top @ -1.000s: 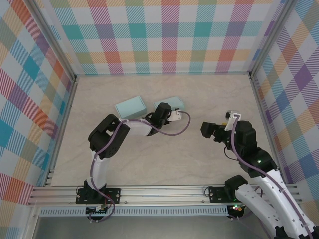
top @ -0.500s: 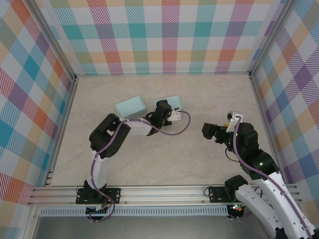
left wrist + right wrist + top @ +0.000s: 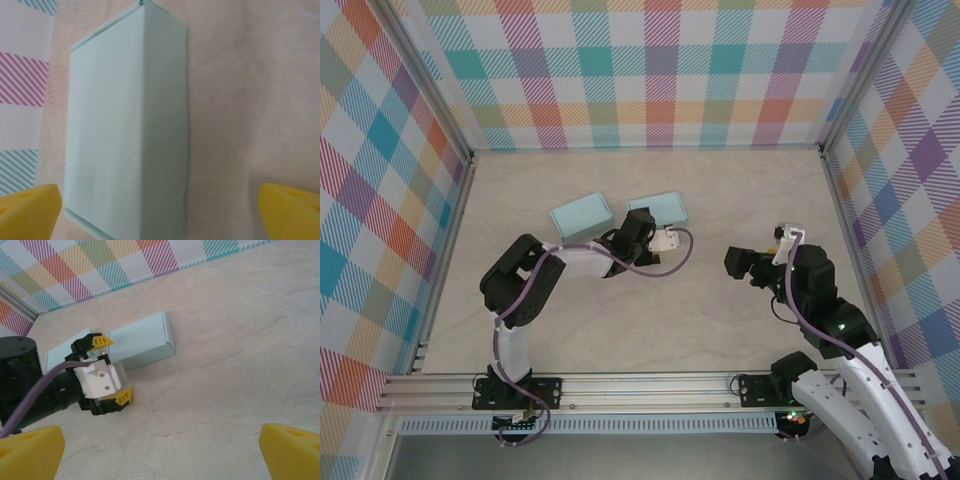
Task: Fold the paper box
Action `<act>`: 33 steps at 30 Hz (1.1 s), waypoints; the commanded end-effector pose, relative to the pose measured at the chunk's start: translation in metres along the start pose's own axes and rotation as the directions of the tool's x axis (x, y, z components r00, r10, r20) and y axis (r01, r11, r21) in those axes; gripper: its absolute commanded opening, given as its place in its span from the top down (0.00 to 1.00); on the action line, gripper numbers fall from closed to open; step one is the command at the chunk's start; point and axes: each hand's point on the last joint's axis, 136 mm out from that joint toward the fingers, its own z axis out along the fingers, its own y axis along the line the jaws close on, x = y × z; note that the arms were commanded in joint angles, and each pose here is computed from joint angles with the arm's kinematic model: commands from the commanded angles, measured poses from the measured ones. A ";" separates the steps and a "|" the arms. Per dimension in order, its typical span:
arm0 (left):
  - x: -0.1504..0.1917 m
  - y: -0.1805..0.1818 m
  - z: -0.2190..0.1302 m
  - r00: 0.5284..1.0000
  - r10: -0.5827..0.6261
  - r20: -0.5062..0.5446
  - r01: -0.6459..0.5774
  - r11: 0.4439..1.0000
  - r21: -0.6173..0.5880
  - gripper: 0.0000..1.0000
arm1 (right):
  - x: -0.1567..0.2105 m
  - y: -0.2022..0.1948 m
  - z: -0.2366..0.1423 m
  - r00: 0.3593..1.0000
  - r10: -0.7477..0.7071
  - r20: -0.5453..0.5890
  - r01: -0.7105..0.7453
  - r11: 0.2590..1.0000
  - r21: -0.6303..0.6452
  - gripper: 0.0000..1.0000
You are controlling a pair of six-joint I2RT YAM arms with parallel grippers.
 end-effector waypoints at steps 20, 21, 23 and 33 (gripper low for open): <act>-0.012 0.029 -0.159 0.879 -0.409 0.247 0.417 0.909 0.019 0.00 | 0.004 0.001 0.014 1.000 0.007 -0.019 -0.007 1.000 -0.007 0.00; -0.005 0.032 -0.168 0.857 -0.445 0.258 0.464 0.886 -0.012 0.00 | 0.007 0.001 0.016 1.000 0.009 -0.025 -0.009 1.000 -0.006 0.00; 0.010 0.038 -0.183 0.818 -0.508 0.270 0.542 0.837 -0.069 0.00 | 0.010 -0.002 0.020 0.999 0.012 -0.031 -0.012 1.000 -0.001 0.00; 0.090 0.036 -0.234 0.563 -0.748 0.352 0.827 0.505 -0.248 0.00 | 0.030 -0.015 0.035 0.998 0.033 -0.046 -0.032 0.999 0.032 0.00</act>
